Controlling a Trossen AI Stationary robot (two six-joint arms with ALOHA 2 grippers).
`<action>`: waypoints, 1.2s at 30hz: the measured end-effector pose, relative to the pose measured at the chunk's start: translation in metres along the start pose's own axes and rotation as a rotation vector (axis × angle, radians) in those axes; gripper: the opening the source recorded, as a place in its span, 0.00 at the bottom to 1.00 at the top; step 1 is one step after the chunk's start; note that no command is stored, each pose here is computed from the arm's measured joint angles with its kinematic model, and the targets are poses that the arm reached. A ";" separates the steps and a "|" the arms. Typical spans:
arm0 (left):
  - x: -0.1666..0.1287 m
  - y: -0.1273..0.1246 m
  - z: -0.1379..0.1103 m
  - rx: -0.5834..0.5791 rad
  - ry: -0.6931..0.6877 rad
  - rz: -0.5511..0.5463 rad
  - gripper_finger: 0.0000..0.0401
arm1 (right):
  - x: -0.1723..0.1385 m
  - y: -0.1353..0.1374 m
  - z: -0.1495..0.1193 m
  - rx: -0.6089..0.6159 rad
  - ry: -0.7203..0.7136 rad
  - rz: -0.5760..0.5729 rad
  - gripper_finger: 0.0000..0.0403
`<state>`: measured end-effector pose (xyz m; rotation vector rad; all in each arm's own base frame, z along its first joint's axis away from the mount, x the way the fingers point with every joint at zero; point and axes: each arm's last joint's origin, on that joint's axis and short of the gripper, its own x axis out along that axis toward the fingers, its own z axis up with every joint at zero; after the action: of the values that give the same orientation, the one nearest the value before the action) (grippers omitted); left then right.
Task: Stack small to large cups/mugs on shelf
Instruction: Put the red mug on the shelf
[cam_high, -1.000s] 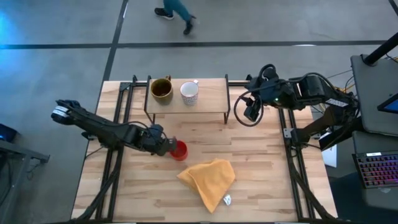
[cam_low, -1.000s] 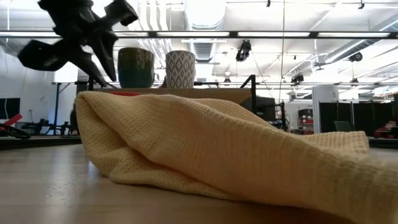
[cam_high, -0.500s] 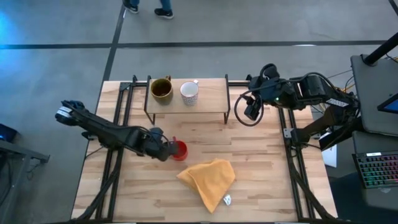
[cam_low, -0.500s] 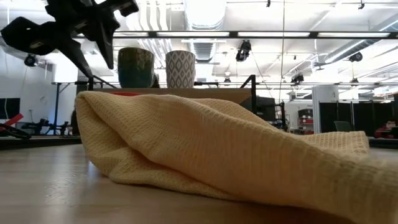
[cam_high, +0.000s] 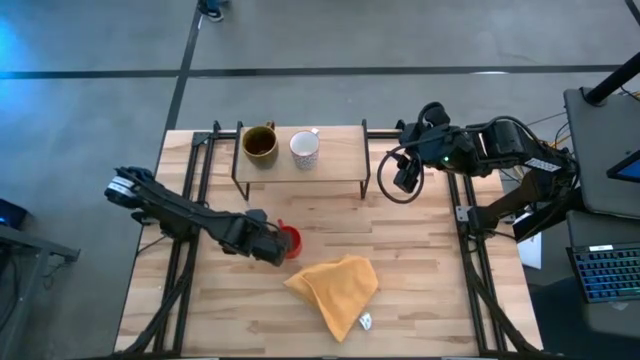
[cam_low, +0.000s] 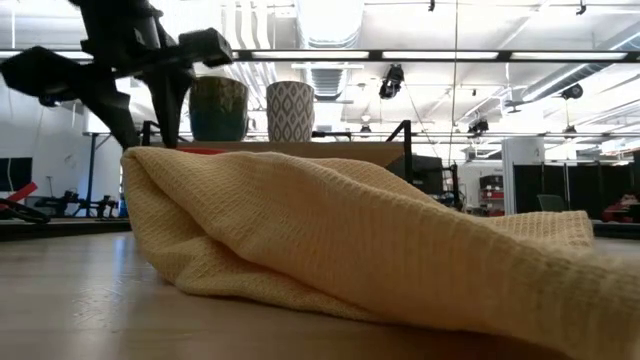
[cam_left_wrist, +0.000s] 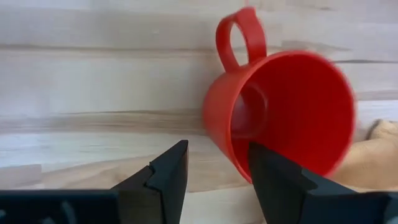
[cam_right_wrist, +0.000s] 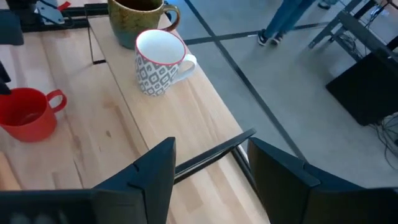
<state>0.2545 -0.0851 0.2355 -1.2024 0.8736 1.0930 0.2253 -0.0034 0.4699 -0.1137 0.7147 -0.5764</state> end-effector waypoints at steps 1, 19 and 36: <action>0.003 -0.001 -0.001 0.001 0.001 0.006 0.38 | 0.000 0.000 0.000 -0.004 0.000 0.000 0.48; 0.035 -0.019 0.002 0.016 -0.054 0.028 0.19 | 0.000 0.000 0.000 0.002 0.003 0.000 0.48; 0.007 0.001 0.014 0.066 -0.044 0.010 0.26 | 0.006 0.001 -0.008 0.103 0.110 0.045 0.48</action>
<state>0.2551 -0.0705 0.2306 -1.1167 0.8757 1.0873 0.2243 -0.0053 0.4605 0.0302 0.7904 -0.5785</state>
